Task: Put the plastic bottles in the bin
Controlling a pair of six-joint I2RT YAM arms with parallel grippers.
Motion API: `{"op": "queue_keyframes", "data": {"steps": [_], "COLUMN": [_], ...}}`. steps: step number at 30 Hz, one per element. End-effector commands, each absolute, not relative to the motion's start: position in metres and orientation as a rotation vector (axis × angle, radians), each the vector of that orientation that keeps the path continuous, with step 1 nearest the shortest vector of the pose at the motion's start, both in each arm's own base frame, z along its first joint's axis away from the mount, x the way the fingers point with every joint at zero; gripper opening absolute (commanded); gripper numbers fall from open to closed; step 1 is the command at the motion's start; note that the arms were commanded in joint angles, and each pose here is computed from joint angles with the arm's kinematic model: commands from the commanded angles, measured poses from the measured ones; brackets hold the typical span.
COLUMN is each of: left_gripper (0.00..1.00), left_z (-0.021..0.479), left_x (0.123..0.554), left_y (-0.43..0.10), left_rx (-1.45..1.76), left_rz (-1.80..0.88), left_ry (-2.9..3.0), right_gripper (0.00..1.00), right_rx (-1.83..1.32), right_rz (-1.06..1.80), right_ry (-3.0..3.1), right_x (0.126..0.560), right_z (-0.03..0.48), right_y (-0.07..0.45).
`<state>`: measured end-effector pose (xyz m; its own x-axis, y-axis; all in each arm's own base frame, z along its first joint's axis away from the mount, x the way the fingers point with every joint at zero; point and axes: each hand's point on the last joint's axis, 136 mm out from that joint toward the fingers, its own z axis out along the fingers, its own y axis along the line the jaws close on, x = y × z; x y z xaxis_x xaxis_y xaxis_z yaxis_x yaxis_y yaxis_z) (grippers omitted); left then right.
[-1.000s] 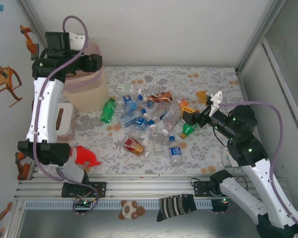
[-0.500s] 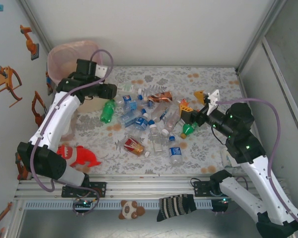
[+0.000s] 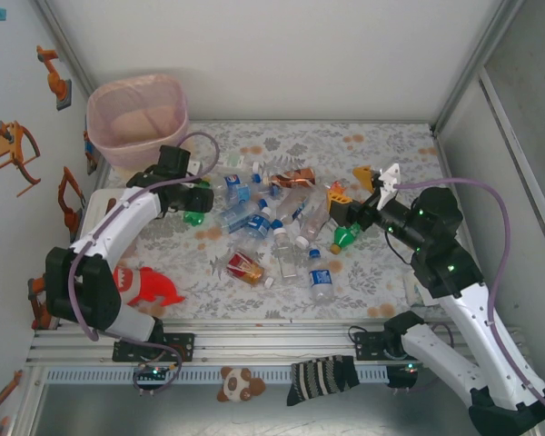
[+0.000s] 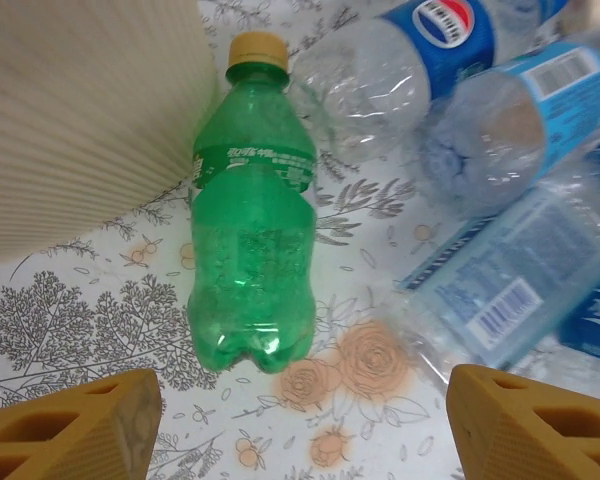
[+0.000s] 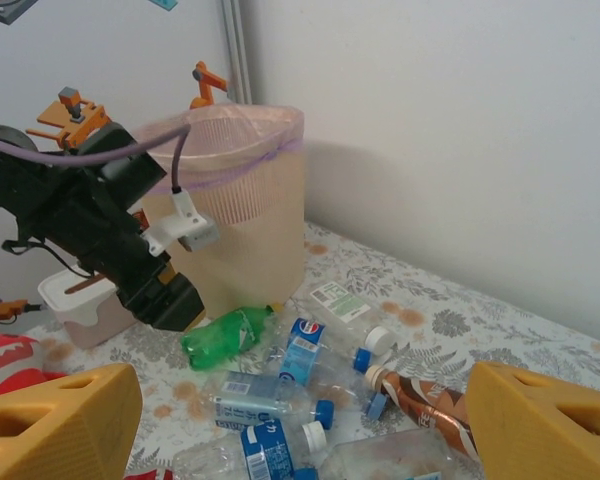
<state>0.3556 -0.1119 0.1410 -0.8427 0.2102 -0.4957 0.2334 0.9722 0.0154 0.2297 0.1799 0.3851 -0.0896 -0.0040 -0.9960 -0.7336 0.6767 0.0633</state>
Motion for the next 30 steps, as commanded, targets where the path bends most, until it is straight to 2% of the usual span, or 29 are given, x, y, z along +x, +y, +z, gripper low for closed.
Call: {"op": "queue_keyframes", "data": {"steps": [1,21,30], "left_gripper": [0.75,0.73,0.71], "left_z": [0.126,0.058,0.052], "left_x": [0.368,0.411,0.419], "left_y": [-0.108,-0.102,-0.106], "left_rx": [0.311,0.316,0.339], "left_rz": [-0.004,0.111,0.09], "left_ry": [2.589,2.654,2.692], "right_gripper": [0.83,0.83,0.83], "right_rx": [-0.616,-0.619,-0.624], "right_rz": [0.692,0.696,0.693], "right_ry": [1.54,1.544,1.546], "right_x": [0.231,0.237,0.24], "right_z": [0.388,0.386,0.385], "right_y": [0.181,0.185,0.186]}}
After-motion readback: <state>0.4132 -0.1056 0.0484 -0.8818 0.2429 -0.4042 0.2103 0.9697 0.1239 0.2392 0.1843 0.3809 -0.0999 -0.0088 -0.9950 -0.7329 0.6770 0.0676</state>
